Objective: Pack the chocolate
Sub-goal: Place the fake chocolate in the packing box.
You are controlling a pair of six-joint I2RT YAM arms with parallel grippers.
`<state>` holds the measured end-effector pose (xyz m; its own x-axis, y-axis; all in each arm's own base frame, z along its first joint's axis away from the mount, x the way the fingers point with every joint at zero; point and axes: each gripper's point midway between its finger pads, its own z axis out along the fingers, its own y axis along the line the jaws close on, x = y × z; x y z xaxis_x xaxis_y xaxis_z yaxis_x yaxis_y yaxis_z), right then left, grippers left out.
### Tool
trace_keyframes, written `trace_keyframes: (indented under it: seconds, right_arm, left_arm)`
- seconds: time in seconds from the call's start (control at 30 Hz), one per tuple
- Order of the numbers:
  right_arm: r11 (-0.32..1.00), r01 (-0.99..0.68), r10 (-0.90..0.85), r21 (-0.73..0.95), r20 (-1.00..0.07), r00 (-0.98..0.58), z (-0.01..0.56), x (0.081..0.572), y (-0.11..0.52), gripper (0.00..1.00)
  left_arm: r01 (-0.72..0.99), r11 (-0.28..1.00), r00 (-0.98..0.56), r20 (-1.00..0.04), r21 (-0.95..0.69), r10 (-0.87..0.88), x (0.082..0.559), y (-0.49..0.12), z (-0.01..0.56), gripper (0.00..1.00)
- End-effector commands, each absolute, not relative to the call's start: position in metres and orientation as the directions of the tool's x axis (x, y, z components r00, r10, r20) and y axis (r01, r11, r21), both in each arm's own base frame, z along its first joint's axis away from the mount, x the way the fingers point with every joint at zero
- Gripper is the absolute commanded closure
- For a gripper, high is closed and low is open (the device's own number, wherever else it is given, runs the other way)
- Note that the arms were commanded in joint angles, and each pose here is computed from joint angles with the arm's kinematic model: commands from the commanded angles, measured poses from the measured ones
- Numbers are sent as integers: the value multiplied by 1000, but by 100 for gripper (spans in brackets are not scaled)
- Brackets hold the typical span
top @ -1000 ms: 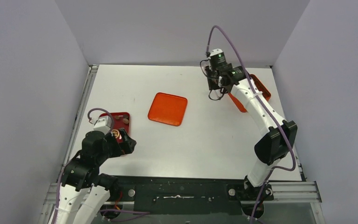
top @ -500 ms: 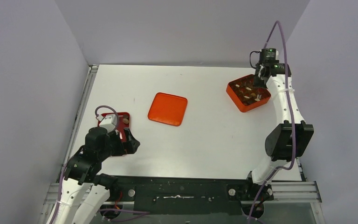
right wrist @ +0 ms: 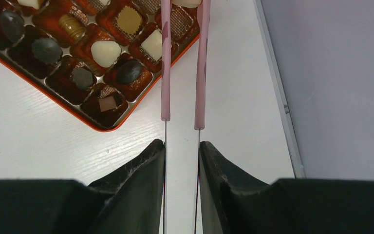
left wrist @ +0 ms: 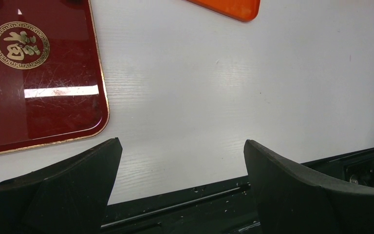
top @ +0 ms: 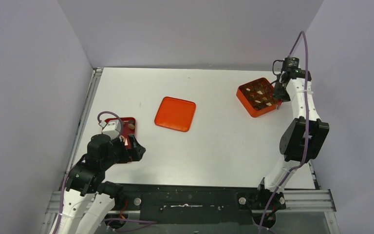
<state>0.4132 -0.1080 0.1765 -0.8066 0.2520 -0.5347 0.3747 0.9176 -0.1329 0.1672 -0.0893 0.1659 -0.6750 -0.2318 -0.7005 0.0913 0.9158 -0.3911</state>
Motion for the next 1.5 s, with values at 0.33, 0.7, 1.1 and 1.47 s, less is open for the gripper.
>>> trace_keyframes:
  seconds: [0.33, 0.7, 1.1, 1.47]
  right_arm:
    - [918, 375, 262, -127, -512, -818, 156, 410, -117, 70]
    - [923, 366, 257, -118, -518, -816, 161, 409, -115, 64]
    - [946, 309, 197, -97, -586, -786, 207, 405, -86, 64]
    - [998, 60, 24, -31, -664, -748, 246, 408, 26, 64]
  left_arm:
    - [122, 913, -605, -759, -389, -242, 177, -89, 187, 3]
    - [120, 914, -599, -762, -389, -246, 176, -88, 189, 3]
    - [113, 910, -573, -774, -400, -269, 175, -86, 200, 3]
    - [29, 920, -482, -812, -390, -329, 169, -62, 239, 3]
